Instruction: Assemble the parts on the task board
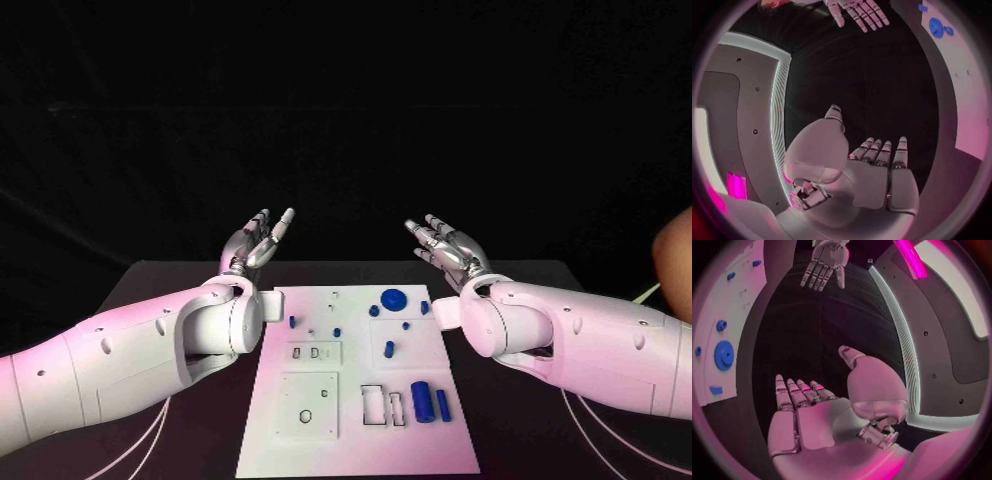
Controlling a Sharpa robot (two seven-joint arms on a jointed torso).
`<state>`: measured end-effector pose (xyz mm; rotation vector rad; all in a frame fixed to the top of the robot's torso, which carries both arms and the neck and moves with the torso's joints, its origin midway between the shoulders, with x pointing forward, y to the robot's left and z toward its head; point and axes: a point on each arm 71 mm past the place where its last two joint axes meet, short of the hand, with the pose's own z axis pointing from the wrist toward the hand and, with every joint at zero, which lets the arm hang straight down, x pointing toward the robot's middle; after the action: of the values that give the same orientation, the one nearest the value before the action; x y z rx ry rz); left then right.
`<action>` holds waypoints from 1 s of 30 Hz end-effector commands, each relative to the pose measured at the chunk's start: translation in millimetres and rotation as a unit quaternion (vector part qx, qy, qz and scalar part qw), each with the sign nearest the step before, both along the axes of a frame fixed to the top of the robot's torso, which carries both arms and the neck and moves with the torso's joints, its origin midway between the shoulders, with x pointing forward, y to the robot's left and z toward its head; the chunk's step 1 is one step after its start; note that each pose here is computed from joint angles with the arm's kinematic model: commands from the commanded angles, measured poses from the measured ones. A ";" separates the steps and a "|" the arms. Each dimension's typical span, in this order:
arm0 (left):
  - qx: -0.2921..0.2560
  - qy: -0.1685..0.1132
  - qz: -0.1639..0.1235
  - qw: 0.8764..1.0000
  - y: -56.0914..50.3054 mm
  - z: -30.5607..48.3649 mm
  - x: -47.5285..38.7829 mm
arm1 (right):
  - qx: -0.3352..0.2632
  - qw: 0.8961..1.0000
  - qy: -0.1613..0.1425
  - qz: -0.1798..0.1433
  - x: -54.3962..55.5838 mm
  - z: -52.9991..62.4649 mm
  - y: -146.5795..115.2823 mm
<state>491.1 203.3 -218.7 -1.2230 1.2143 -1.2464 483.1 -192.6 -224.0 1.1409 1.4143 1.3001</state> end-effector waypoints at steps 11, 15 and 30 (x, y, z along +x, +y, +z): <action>-0.025 -0.007 -0.029 0.999 11.0 8.1 -5.4 | -0.194 0.970 -0.107 0.101 14.5 17.3 -6.0; -0.023 -0.008 -0.042 0.999 14.6 10.7 -7.5 | -0.256 0.950 -0.138 0.115 16.5 23.1 -8.0; -0.008 -0.020 -0.112 0.993 17.5 30.4 -21.6 | -0.482 0.835 -0.192 0.183 24.5 37.7 -3.1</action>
<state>472.1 227.9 -191.1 -1.1433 1.2889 -1.3853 508.9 -199.1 -181.9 0.1174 1.6240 0.9137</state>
